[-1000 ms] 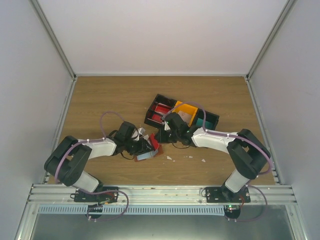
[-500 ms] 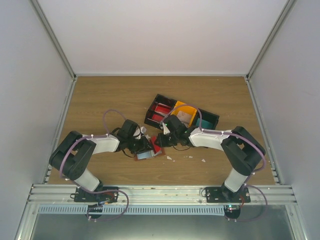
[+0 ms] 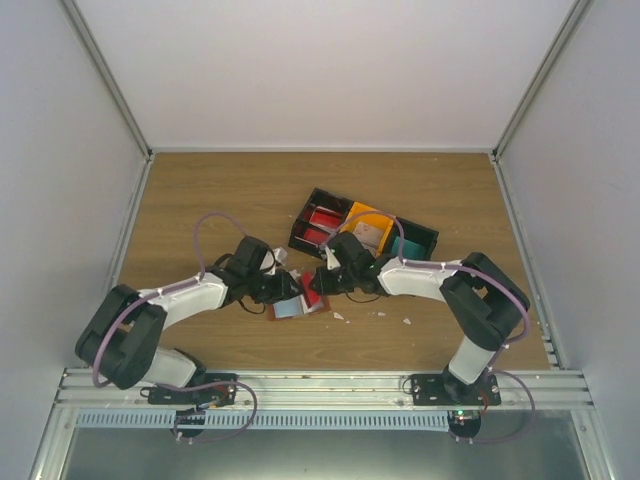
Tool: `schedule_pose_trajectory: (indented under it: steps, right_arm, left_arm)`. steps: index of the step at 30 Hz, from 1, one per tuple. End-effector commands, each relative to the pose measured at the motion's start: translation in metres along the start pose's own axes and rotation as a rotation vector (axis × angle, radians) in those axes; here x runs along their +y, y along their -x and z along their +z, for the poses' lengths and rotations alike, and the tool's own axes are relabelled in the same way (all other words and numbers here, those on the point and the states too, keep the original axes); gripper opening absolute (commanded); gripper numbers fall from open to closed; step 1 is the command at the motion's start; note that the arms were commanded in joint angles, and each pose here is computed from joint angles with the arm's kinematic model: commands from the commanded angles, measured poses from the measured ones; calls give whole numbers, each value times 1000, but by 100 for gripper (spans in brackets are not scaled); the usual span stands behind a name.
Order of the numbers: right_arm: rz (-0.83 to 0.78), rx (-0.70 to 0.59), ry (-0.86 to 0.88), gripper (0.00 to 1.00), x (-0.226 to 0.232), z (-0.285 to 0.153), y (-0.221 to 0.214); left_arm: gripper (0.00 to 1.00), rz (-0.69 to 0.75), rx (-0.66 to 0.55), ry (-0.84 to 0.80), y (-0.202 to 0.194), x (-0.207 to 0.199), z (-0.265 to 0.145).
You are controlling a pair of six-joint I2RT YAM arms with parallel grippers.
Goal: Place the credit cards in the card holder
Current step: Insert the credit card into the card holder.
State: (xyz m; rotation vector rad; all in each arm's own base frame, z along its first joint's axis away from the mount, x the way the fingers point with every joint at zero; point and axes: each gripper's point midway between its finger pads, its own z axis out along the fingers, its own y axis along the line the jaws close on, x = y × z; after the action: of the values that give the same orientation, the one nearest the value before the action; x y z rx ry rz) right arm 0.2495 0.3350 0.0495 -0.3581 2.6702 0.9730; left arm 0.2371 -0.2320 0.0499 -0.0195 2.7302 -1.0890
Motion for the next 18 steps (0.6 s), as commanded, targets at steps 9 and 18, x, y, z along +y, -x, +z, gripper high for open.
schedule_pose_trajectory:
  steps: [9, 18]
  right_arm:
    - [98, -5, 118, 0, 5, 0, 8]
    - [182, 26, 134, 0, 5, 8, 3]
  left_arm:
    - [29, -7, 8, 188, -19, 56, -23]
    - [24, -57, 37, 226, -33, 75, -19]
